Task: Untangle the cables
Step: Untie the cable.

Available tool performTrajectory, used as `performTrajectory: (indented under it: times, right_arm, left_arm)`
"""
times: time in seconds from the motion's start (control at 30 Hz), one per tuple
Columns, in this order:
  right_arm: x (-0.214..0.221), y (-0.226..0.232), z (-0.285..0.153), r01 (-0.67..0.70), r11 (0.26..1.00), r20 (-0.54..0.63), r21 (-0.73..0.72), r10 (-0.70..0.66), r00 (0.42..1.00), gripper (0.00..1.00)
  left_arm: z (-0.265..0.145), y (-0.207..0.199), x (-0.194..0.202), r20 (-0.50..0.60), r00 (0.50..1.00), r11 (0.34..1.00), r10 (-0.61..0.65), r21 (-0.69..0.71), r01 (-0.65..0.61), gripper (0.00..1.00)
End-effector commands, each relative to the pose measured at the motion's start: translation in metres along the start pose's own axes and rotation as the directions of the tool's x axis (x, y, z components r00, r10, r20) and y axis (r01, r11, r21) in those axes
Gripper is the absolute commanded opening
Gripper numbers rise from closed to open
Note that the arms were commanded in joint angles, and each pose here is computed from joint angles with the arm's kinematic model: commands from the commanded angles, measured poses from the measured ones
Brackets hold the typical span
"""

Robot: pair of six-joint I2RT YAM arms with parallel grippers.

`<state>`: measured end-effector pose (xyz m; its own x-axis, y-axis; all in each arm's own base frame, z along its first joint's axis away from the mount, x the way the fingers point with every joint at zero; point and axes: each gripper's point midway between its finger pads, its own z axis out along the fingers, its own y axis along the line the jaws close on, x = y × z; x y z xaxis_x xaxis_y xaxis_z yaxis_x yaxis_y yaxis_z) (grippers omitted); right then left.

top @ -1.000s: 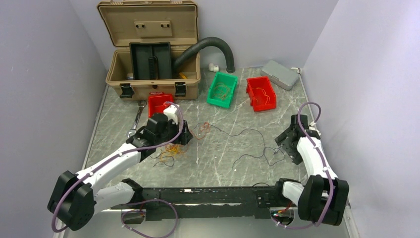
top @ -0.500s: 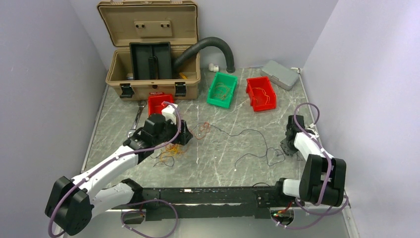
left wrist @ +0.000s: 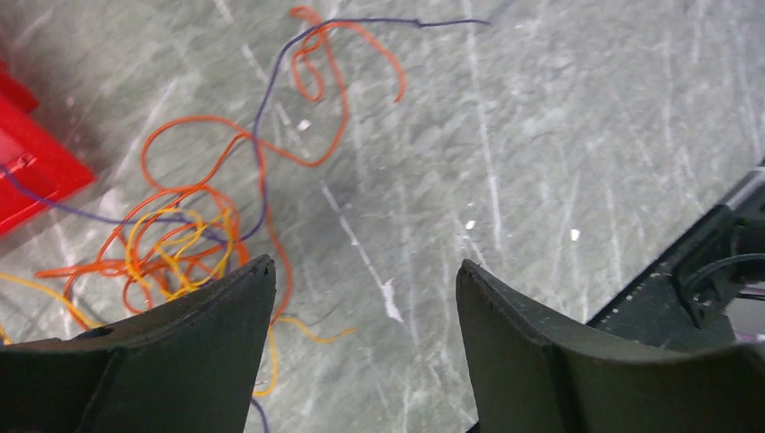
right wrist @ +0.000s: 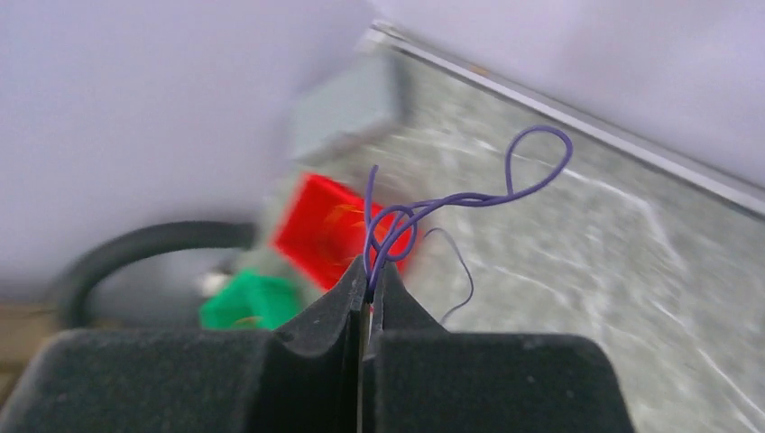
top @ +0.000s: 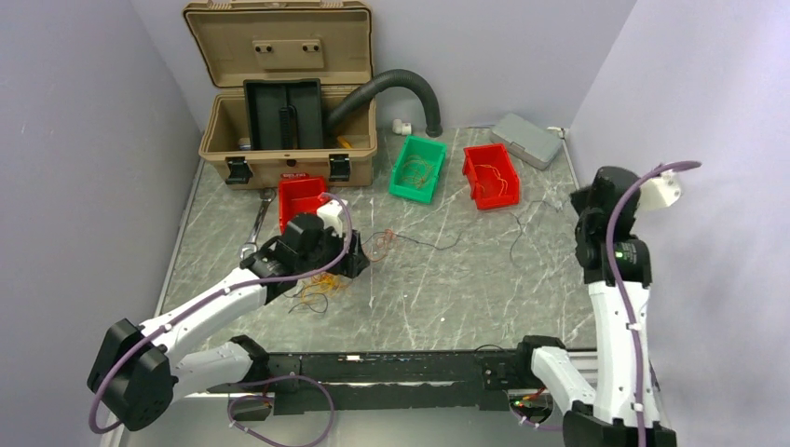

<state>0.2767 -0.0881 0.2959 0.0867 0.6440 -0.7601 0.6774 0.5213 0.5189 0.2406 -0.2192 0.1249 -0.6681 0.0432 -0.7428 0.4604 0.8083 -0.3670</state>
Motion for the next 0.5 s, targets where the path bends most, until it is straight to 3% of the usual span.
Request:
performTrajectory:
  times: [0.0,0.2,0.33,0.47]
  right_arm:
    - [-0.033,0.098,-0.051,0.07,0.944,-0.015,-0.324,-0.079,0.997,0.0]
    - [-0.012,0.237,-0.135,0.138,0.659,-0.104,-0.739,-0.314,0.944,0.0]
    - [0.011,0.291,-0.174,0.19,0.515,-0.058,-0.836,-0.427,0.902,0.0]
    - [0.037,0.326,-0.203,0.169,0.401,-0.05,-0.9,-0.481,0.875,0.0]
  left_arm:
    - [-0.014,-0.031,-0.04,0.095,0.995,0.998,0.032,0.044,-0.036,0.77]
    - [-0.021,-0.026,-0.056,0.114,0.993,0.999,0.032,-0.02,-0.03,0.78]
    - [-0.035,-0.009,-0.069,0.168,0.986,0.995,0.011,-0.103,0.006,0.84]
    - [-0.047,0.004,-0.08,0.209,0.977,0.996,-0.038,-0.076,0.055,0.89]
